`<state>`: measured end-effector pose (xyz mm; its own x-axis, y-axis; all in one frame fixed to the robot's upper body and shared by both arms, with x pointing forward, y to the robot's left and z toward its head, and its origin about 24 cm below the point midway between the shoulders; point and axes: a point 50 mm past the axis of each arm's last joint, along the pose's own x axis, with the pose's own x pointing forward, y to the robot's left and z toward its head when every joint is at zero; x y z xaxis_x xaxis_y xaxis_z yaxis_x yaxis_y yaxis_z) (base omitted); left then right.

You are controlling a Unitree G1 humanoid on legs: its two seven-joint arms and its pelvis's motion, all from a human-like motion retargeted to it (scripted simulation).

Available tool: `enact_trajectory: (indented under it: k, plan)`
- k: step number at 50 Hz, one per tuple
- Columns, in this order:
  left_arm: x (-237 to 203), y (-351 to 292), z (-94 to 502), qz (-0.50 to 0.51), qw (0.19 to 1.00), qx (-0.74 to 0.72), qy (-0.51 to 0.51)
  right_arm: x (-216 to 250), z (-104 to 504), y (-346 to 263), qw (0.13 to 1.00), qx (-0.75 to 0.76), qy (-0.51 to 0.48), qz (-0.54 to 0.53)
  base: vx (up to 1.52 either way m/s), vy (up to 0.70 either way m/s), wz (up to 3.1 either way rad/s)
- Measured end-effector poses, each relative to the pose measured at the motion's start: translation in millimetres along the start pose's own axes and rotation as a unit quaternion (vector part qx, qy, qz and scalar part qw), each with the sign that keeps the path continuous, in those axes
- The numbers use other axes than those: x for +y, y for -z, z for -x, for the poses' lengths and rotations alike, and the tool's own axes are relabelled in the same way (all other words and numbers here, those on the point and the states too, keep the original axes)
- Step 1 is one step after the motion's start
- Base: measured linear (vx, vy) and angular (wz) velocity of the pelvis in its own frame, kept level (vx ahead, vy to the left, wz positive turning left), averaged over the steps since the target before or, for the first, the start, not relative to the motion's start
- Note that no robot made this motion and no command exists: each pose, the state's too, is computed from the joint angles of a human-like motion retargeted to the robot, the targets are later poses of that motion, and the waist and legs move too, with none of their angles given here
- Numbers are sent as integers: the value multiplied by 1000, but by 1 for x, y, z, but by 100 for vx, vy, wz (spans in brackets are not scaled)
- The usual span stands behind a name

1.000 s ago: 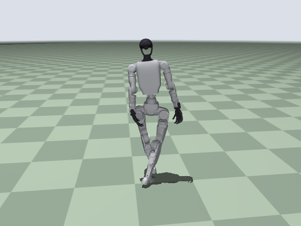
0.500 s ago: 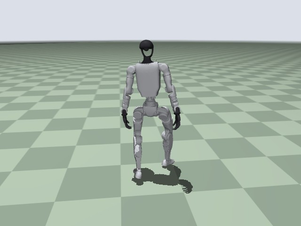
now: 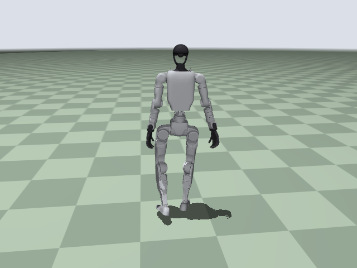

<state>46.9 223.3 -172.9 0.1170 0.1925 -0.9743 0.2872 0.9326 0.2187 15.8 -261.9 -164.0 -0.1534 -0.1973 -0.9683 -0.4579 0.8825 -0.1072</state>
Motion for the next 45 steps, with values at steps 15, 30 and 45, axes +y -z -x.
enact_trajectory:
  k: [15, 30, 45]
  plan:
    - [-31, 53, 7, -85, 979, 111, 148, 11, 41, -132, 952, -303, -10, 42, -13, -6, -86]
    - [86, -48, 11, -18, 997, -53, -52, 48, -5, -6, 998, -2, -35, 53, -64, -23, -160]
    - [28, 10, 1, 61, 998, 20, 29, 31, -4, 27, 994, 73, -47, 63, -39, -18, -184]
